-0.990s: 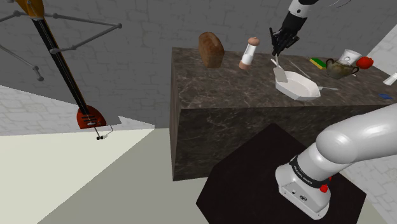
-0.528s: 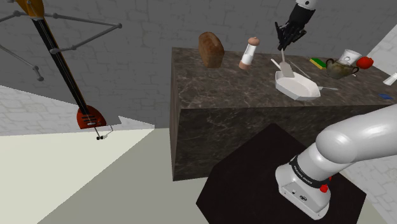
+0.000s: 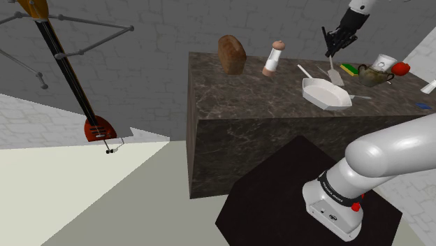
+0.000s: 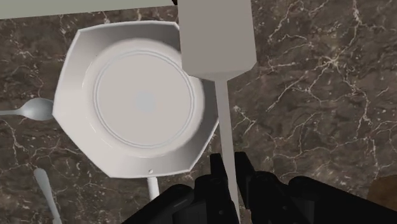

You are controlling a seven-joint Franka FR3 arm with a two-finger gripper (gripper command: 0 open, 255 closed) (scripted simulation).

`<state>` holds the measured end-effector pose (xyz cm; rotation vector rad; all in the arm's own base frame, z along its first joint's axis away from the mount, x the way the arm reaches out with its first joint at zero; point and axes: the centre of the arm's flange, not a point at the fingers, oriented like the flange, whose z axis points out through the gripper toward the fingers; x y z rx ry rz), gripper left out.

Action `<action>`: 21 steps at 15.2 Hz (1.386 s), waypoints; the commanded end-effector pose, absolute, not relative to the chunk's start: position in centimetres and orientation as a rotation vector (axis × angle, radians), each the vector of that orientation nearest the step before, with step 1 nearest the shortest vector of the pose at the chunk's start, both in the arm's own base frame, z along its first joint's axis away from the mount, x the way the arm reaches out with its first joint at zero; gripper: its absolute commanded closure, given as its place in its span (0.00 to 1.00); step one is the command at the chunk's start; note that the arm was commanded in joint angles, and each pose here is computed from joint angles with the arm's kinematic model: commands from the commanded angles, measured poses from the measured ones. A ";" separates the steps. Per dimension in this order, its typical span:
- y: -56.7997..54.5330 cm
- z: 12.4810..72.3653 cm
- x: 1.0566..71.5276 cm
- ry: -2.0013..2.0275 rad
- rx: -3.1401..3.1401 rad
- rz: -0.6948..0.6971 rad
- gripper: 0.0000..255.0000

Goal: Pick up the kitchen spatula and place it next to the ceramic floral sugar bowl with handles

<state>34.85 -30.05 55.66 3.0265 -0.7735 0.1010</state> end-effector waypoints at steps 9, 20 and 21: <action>-41.4 55.7 28.0 -0.772 3.027 0.101 1.00; -54.0 55.8 20.7 -0.772 3.027 0.101 1.00; -55.1 55.8 20.0 -0.772 3.027 0.101 1.00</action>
